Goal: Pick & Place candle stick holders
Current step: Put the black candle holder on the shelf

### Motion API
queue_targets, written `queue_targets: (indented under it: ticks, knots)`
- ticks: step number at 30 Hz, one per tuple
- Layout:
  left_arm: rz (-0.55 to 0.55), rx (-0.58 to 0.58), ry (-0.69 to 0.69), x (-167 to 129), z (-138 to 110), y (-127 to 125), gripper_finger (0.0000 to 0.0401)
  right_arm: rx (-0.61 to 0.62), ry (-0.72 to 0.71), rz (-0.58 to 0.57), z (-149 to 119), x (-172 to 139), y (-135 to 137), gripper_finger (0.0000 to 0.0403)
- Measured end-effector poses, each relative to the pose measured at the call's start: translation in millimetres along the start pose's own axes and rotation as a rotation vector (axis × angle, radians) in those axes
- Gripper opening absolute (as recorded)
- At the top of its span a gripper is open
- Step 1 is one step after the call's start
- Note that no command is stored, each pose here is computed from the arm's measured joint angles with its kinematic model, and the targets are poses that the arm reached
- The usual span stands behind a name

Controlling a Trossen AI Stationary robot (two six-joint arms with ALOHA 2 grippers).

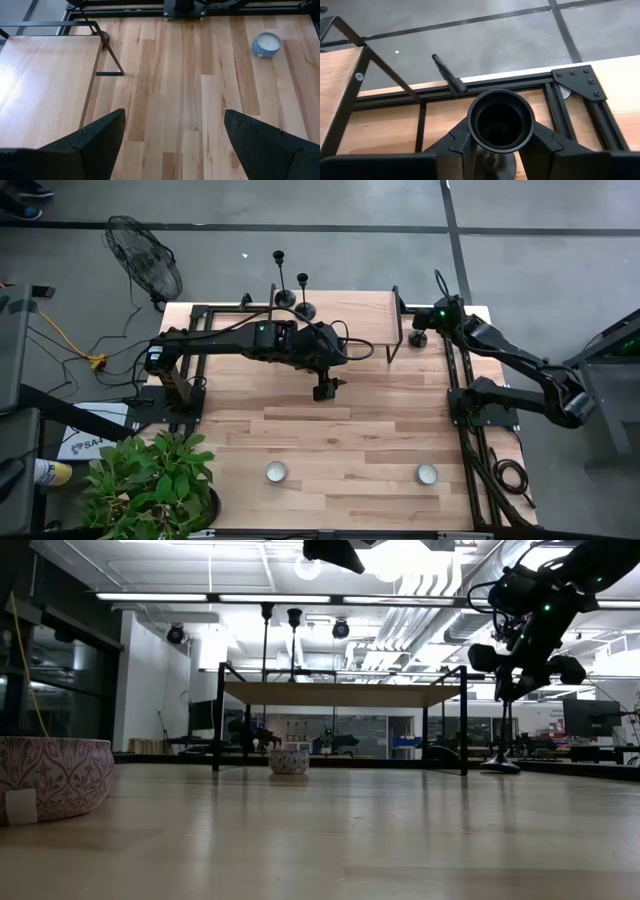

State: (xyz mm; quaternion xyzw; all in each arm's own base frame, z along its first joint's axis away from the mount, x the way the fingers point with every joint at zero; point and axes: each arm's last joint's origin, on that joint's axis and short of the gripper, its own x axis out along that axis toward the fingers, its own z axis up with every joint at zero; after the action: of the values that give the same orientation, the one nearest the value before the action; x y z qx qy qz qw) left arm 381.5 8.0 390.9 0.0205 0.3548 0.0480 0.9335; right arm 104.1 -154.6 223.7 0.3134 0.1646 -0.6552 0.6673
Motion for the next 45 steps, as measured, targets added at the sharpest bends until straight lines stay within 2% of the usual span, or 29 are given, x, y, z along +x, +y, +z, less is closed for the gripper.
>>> queue_targets:
  ticks: [7, 15, 22, 26, 32, 40, 45]
  knots:
    - [0.001, 0.000, 0.000, 0.0, 0.0, -0.1, 0.0335, -0.005, 0.012, 0.131, 3.2, -13.6, -0.9, 0.0099]
    - [0.002, -0.018, -0.001, 0.0, 0.1, 0.1, 0.0335, -0.019, 0.008, 0.220, 3.5, -36.0, -9.9, 0.0108]
    - [0.005, -0.028, -0.015, 0.0, 1.5, 0.2, 0.0335, -0.044, -0.001, 0.355, 4.4, -56.6, -16.1, 0.0102]
    - [0.005, -0.053, -0.080, -0.3, 7.7, 0.3, 0.0335, -0.117, 0.005, 0.394, 13.3, -74.3, -17.6, 0.0107]
    - [-0.001, -0.105, -0.191, -1.8, 18.4, 0.4, 0.0335, -0.287, -0.004, 0.493, 40.4, -114.9, -16.0, 0.0104]
    - [-0.010, -0.179, -0.336, -4.5, 31.9, 0.7, 0.0335, -0.452, -0.049, 0.743, 70.2, -178.9, -20.1, 0.0109]
    - [-0.050, -0.190, -0.463, -9.1, 43.5, 0.4, 0.0335, -0.510, -0.101, 0.912, 81.8, -210.0, -23.0, 0.0108]
